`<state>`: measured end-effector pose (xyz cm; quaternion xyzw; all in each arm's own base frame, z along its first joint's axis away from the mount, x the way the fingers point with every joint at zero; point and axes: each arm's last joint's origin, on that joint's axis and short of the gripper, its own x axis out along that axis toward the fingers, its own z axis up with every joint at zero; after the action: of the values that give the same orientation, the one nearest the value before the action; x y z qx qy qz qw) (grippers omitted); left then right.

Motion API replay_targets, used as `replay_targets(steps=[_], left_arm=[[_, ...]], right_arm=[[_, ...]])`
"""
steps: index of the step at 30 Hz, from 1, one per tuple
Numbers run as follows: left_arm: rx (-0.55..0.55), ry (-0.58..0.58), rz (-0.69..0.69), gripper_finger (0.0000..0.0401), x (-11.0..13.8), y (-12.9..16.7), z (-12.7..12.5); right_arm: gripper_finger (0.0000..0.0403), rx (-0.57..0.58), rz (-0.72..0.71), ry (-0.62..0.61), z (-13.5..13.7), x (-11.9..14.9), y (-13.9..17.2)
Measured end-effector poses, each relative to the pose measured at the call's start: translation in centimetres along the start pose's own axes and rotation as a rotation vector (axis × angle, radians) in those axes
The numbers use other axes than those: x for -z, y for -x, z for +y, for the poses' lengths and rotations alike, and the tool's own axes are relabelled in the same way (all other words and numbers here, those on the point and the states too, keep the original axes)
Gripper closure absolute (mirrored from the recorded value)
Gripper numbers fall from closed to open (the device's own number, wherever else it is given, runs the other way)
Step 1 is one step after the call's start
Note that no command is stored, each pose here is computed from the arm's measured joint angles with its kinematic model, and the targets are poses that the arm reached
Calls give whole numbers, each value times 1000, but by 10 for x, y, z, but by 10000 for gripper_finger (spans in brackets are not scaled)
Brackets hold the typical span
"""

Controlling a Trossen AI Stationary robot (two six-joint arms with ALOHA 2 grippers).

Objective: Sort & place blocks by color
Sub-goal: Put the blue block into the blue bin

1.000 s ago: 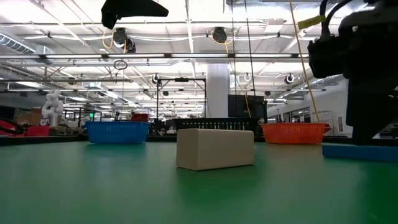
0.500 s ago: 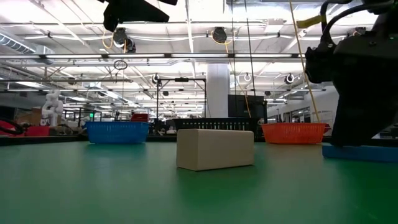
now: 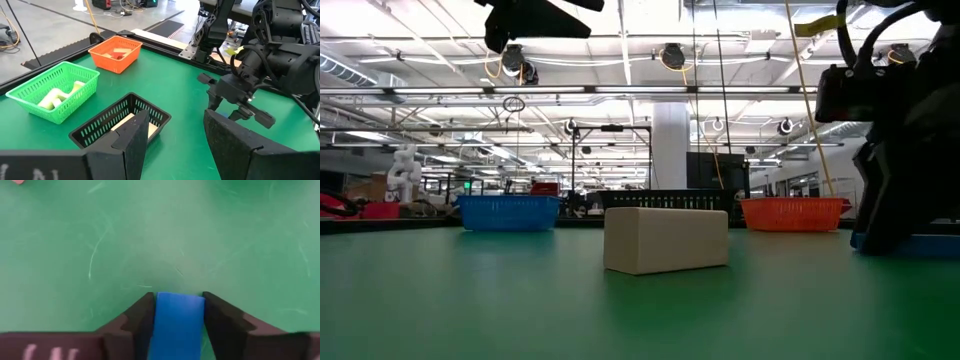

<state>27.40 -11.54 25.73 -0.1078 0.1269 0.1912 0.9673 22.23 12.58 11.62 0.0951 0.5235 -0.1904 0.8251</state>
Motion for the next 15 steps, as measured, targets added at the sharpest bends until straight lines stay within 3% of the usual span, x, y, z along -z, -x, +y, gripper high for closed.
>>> replay_targets(steps=[3,9,15], left_arm=[[0,3,0,210,0,0,0],[1,28,-2,210,0,0,0],[2,146,-2,210,0,0,0]], right_arm=[[289,-11,-8,29,-1,-1,3],[289,-71,-55,57,-2,-8,15],[289,-155,-252,97,-3,-30,38]])
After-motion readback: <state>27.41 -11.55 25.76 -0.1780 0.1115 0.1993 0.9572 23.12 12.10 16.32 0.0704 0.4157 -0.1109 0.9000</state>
